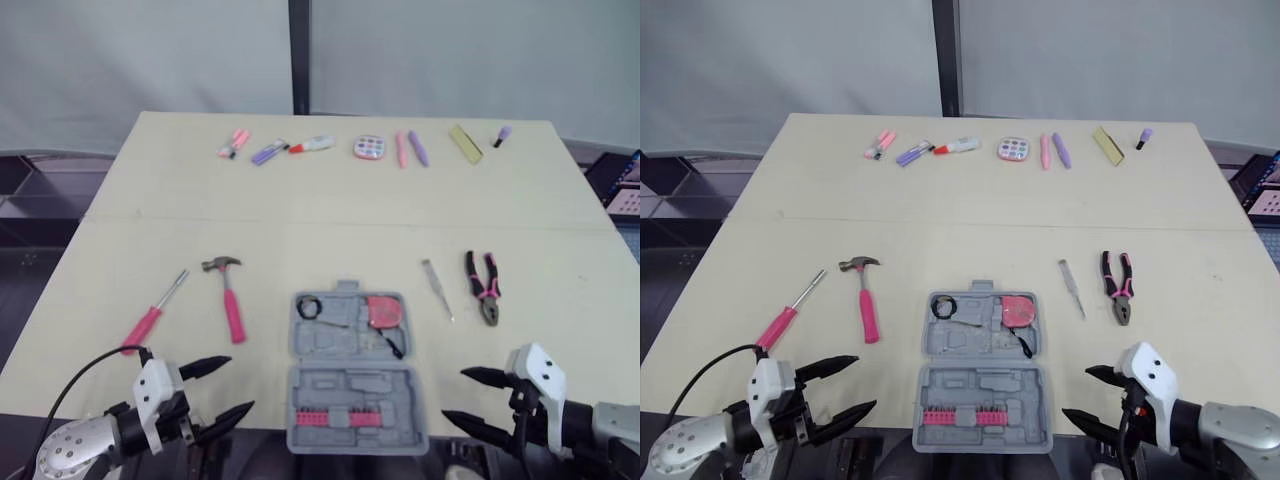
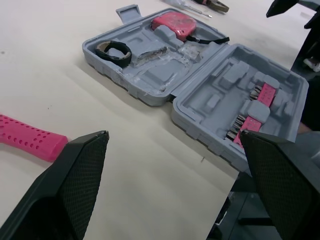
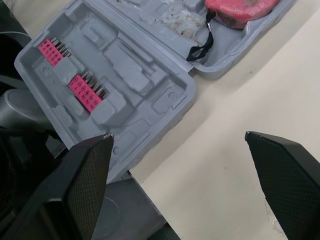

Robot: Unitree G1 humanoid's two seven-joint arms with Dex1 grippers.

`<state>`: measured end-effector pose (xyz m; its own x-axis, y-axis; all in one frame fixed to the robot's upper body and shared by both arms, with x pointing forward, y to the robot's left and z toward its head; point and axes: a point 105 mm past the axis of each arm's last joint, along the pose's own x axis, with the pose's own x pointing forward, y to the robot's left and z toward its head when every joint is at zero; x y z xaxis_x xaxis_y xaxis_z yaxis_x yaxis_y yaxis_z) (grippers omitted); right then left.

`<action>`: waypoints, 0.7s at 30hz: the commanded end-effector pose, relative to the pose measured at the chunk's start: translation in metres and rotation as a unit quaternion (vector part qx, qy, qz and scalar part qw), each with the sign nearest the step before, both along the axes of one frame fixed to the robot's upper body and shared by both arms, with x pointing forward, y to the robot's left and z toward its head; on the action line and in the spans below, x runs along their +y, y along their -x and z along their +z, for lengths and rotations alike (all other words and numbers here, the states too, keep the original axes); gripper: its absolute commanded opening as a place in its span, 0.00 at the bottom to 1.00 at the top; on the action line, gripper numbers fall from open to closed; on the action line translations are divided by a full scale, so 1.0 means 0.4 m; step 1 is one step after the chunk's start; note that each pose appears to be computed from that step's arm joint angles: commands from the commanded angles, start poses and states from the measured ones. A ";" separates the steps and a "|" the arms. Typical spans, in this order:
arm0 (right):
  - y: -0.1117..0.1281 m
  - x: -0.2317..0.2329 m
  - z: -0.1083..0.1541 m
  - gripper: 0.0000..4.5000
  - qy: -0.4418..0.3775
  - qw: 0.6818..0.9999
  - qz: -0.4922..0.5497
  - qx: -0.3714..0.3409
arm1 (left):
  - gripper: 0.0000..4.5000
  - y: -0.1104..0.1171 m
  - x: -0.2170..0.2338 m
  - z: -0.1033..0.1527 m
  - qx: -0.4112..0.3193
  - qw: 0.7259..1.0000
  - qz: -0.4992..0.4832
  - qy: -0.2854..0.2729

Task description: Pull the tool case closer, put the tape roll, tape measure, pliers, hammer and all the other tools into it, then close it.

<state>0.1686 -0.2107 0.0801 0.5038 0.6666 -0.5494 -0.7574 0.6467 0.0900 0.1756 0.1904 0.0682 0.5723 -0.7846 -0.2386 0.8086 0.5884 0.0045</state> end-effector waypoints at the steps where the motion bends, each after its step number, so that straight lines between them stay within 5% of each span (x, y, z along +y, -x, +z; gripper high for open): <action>1: 0.000 0.002 0.009 0.99 0.002 1.000 0.006 -0.007 | 1.00 -0.003 -0.002 0.010 -0.016 1.000 -0.004 0.003; 10: 0.000 0.000 0.007 0.99 0.001 1.000 -0.001 -0.005 | 1.00 -0.003 -0.018 0.010 -0.022 1.000 -0.019 0.006; 21: -0.115 -0.120 0.032 0.99 0.034 0.974 -0.207 -0.083 | 1.00 -0.116 -0.145 0.144 -0.106 0.985 -0.134 0.029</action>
